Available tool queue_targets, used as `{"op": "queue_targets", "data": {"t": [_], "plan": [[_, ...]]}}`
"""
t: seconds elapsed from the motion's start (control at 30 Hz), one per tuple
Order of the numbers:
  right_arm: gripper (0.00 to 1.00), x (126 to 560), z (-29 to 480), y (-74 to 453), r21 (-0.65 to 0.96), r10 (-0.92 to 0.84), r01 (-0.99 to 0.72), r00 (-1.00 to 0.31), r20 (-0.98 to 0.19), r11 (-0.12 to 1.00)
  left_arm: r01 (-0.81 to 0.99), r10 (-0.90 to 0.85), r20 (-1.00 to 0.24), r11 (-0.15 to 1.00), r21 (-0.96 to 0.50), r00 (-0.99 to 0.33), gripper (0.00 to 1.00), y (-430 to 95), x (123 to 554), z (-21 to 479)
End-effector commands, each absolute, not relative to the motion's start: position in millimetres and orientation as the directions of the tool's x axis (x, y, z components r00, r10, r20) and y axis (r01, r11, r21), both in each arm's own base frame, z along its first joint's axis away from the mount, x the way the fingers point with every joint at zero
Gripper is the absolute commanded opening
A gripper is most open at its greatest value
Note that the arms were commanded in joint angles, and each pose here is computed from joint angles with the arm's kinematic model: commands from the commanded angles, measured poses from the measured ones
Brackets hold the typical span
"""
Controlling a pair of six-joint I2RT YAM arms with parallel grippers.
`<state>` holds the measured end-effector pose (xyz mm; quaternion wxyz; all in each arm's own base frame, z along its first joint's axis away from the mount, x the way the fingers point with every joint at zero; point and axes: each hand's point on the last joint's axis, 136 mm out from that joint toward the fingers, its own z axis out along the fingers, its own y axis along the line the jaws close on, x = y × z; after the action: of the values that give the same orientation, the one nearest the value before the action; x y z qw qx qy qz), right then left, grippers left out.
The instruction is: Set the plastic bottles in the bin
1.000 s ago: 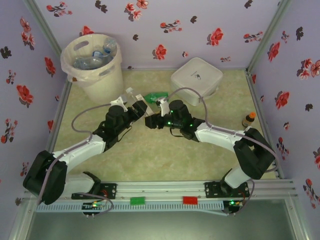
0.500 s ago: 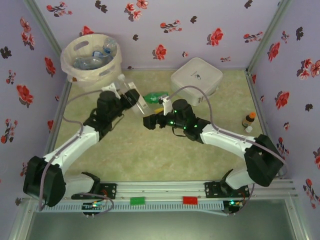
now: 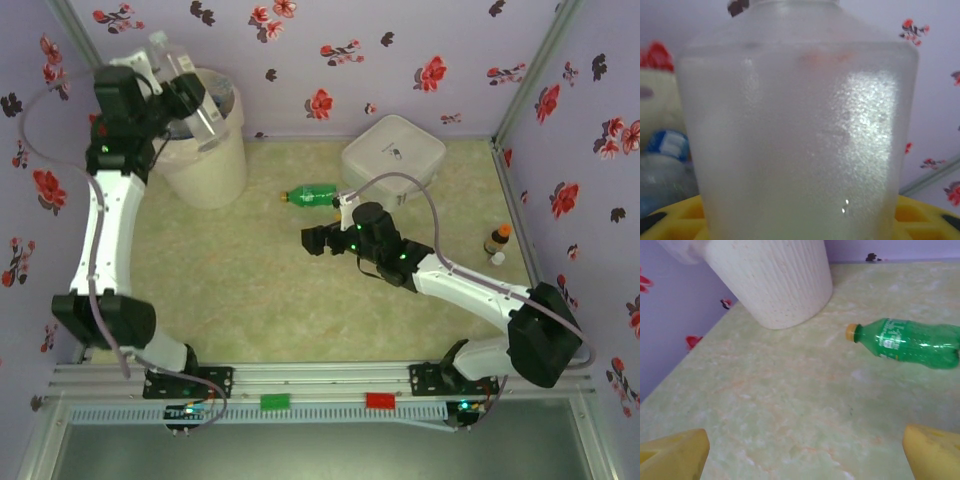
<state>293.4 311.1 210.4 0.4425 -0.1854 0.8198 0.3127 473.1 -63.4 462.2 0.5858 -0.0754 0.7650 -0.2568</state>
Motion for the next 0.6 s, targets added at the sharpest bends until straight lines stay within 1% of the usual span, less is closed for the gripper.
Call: {"op": "queue_targets", "data": {"t": [0.0,0.07,0.13,0.27,0.4,0.57], "plan": [[1.00,296,208,299,0.297,-0.048,-0.558,-0.519,-0.853,0.775,0.185,-0.309,-0.866,0.896,-0.404,-0.393,0.38,-52,483,458],[1.00,295,206,298,0.285,-0.061,-0.557,-0.521,-0.851,0.780,0.149,-0.300,-0.864,0.911,-0.385,-0.404,0.38,-32,498,460],[1.00,295,205,296,0.277,-0.065,-0.556,-0.518,-0.853,0.784,0.118,-0.326,-0.854,0.908,-0.403,-0.405,0.37,-12,511,459],[1.00,297,207,294,0.262,-0.071,-0.549,-0.511,-0.857,0.794,0.072,-0.472,-0.787,0.839,-0.540,-0.398,0.37,21,534,450],[1.00,299,206,294,0.256,-0.076,-0.546,-0.512,-0.856,0.798,0.068,-0.553,-0.729,0.776,-0.627,-0.403,0.37,24,552,436],[1.00,299,202,296,0.260,-0.080,-0.538,-0.527,-0.846,0.802,0.063,-0.621,-0.648,0.699,-0.713,-0.442,0.38,12,572,413]]}}
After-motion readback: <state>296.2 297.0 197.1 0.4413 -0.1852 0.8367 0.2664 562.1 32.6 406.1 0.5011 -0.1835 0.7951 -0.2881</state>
